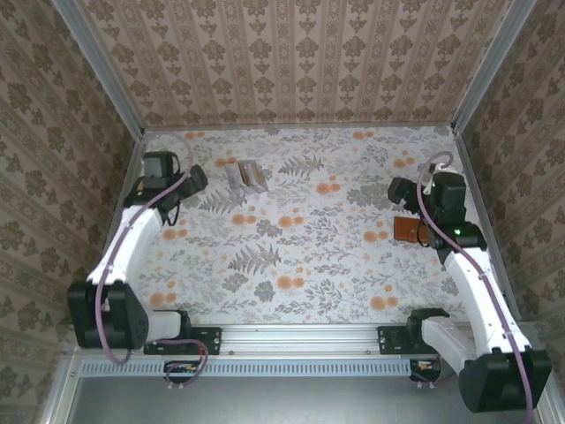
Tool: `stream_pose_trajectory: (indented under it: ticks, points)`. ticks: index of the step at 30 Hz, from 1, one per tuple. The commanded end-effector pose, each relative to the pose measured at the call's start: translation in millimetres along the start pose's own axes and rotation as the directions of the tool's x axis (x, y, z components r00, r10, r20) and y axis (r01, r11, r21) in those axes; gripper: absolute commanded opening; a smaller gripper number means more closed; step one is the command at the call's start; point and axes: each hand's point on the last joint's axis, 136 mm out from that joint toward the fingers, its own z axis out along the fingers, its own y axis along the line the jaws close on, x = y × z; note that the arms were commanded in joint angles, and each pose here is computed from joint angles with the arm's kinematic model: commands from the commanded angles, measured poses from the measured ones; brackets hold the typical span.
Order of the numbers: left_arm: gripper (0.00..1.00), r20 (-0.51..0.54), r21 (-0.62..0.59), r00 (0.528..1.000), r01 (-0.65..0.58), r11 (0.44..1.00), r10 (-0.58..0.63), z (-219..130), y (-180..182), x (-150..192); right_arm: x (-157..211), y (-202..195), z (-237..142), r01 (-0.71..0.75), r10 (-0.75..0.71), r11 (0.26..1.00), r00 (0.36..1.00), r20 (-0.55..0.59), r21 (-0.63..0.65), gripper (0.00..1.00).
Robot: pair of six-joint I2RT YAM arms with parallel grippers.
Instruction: Put the credit cards into the card holder
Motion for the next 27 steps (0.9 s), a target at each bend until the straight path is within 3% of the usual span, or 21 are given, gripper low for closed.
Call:
stream_pose_trajectory:
  ticks: [1, 3, 8, 11, 13, 14, 18, 24, 27]
  points:
    - [0.98, -0.163, 0.115, 0.981, -0.087, 0.990, 0.105, 12.6, -38.8, 20.6, 30.2, 6.4, -0.1, 0.071, -0.070, 0.997, 0.979, -0.189, -0.005, 0.99]
    - [0.95, -0.226, 0.121, 0.970, -0.058, 0.991, 0.084, 26.5, -42.9, 22.7, 37.5, -6.7, 5.3, 0.081, -0.057, 0.993, 0.969, -0.239, 0.088, 0.91]
    - [0.94, -0.227, 0.161, 0.971, -0.038, 0.986, 0.074, 38.5, -54.7, 14.8, 70.0, -36.7, 20.0, 0.070, 0.056, 0.957, 0.906, -0.419, 0.281, 0.94]
    - [0.94, -0.235, 0.150, 0.970, -0.033, 0.988, 0.068, 41.1, -51.8, 15.6, 71.6, -59.2, 20.5, 0.032, 0.163, 0.904, 0.896, -0.413, 0.426, 0.96]
    - [0.93, -0.257, 0.147, 0.965, -0.017, 0.989, 0.055, 44.4, -49.8, 19.3, 75.2, -72.1, 20.2, -0.089, 0.318, 0.854, 0.869, -0.379, 0.513, 0.99]
    - [0.93, -0.267, 0.152, 0.962, -0.011, 0.988, 0.052, 46.1, -50.1, 21.2, 81.0, -78.6, 19.4, -0.196, 0.445, 0.803, 0.824, -0.349, 0.563, 1.00]
    - [0.92, -0.279, 0.165, 0.959, 0.005, 0.986, 0.042, 48.7, -53.6, 24.7, 116.2, -90.9, 35.6, -0.537, 0.828, 0.524, 0.503, -0.248, 0.660, 1.00]
    - [0.92, -0.281, 0.175, 0.959, 0.010, 0.984, 0.040, 45.5, -58.8, 27.7, 94.1, -115.1, 54.6, -0.642, 0.913, 0.321, 0.405, -0.048, 0.697, 1.00]
    - [0.92, -0.281, 0.171, 0.958, -0.002, 0.985, 0.051, 45.6, -59.2, 30.9, 102.2, -112.5, 69.7, -0.653, 0.956, 0.211, 0.293, -0.014, 0.728, 1.00]
